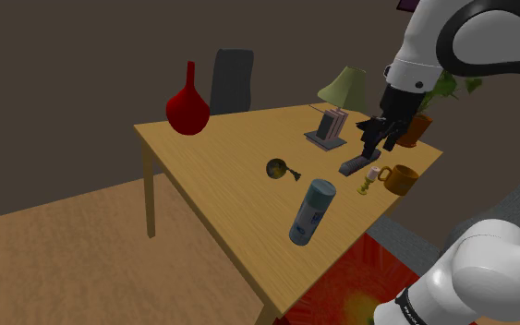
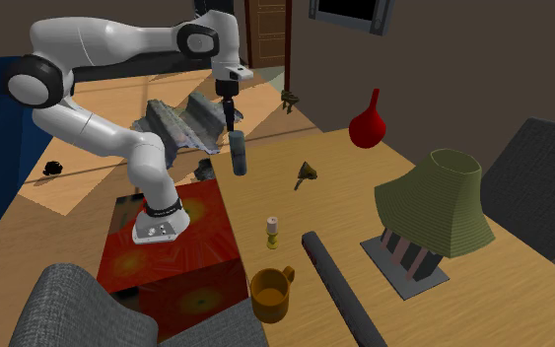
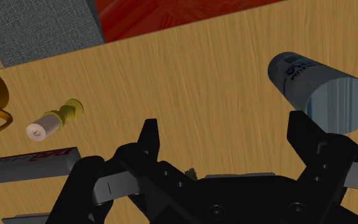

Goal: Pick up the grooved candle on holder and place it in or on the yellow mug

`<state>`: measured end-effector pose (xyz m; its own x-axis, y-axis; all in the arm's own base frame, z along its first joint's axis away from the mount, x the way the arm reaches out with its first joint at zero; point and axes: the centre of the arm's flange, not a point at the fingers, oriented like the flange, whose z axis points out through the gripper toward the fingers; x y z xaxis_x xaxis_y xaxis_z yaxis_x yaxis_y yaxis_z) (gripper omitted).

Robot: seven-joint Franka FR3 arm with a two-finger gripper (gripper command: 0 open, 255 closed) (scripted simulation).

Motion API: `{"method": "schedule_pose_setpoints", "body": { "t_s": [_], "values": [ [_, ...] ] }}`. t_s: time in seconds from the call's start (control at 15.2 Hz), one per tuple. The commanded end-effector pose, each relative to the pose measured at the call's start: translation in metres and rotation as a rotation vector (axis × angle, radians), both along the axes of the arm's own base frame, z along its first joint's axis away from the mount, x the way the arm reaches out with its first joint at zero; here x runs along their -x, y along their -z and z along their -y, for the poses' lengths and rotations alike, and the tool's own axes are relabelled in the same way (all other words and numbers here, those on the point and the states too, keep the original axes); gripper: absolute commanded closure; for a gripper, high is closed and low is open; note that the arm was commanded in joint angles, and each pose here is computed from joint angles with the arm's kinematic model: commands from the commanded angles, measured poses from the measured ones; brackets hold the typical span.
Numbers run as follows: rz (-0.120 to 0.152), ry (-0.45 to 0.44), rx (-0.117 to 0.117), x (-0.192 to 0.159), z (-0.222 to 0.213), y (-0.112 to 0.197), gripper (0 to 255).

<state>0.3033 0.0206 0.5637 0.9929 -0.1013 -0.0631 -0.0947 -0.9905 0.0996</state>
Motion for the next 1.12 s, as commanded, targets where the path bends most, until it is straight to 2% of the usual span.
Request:
{"method": "schedule_pose_setpoints", "body": {
  "t_s": [0.0, 1.06],
  "values": [
    [0.000, 0.000, 0.000, 0.000, 0.000, 0.000, 0],
    [0.044, -0.100, -0.052, -0.008, 0.194, 0.096, 0]
  ]
}}
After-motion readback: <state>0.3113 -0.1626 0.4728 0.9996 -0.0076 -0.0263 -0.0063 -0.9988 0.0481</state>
